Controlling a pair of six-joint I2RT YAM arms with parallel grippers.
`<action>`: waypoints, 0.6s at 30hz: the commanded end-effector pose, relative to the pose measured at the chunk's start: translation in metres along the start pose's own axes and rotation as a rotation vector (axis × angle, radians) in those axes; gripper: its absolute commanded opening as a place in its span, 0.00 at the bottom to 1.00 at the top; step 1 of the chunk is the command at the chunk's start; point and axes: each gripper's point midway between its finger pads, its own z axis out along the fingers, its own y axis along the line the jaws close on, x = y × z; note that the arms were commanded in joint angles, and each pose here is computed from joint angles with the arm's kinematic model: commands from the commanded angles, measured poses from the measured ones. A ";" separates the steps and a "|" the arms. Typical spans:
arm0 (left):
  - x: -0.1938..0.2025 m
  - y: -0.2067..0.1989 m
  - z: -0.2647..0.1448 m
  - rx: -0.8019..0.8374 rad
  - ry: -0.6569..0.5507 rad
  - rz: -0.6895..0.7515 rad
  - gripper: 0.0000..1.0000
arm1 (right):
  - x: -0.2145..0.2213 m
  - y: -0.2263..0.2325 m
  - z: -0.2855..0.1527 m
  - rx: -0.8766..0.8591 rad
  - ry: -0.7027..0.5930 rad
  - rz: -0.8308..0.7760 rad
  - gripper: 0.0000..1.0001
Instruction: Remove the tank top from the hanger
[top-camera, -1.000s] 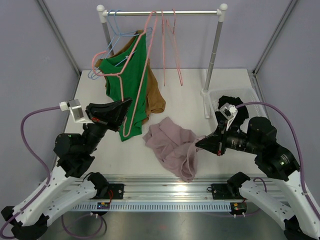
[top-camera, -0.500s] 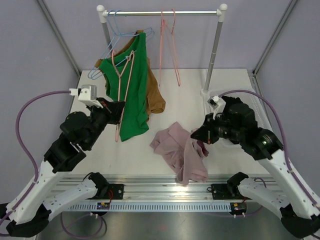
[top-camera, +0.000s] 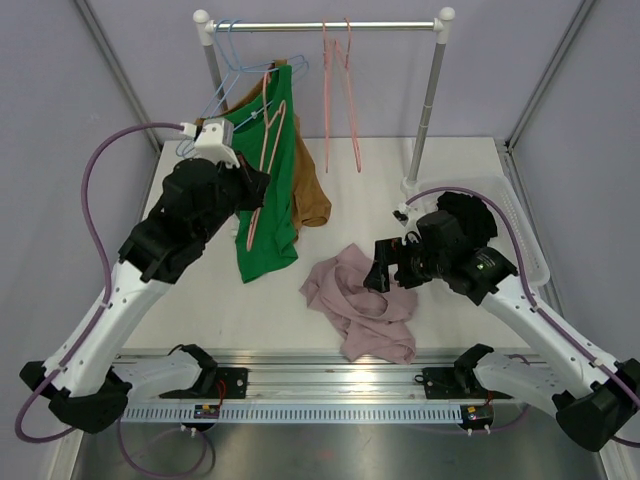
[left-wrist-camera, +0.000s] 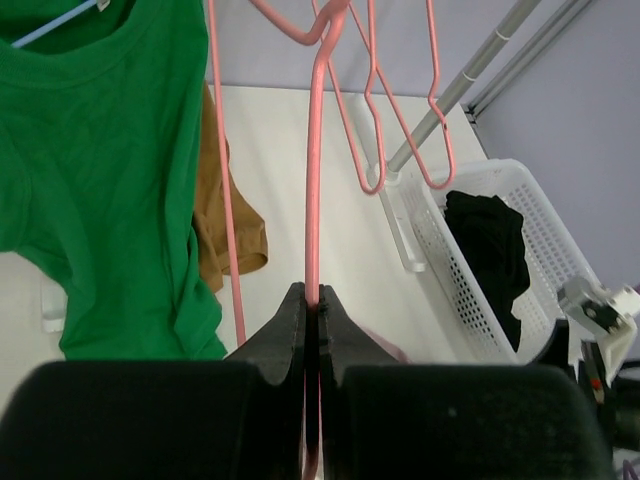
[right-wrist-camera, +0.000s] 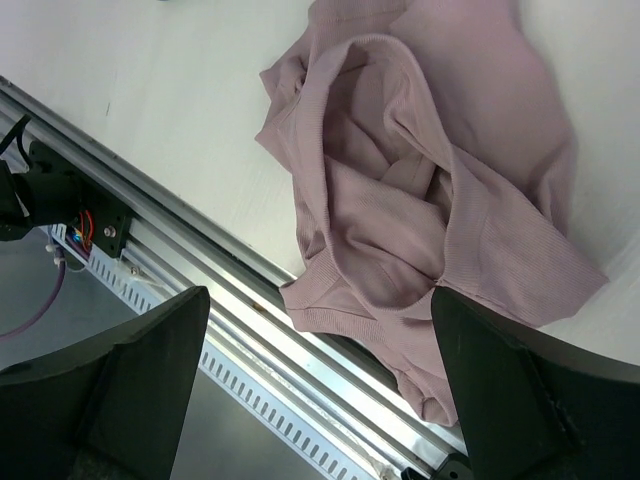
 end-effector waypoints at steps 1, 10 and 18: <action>-0.043 -0.031 0.011 0.118 -0.065 -0.024 0.00 | -0.014 0.004 -0.010 0.000 -0.087 -0.037 1.00; -0.066 -0.033 0.094 0.075 -0.034 -0.032 0.00 | -0.011 0.010 -0.035 -0.034 -0.155 -0.040 1.00; -0.106 -0.029 0.152 0.065 -0.121 -0.051 0.00 | -0.014 0.019 -0.052 -0.068 -0.200 -0.055 0.99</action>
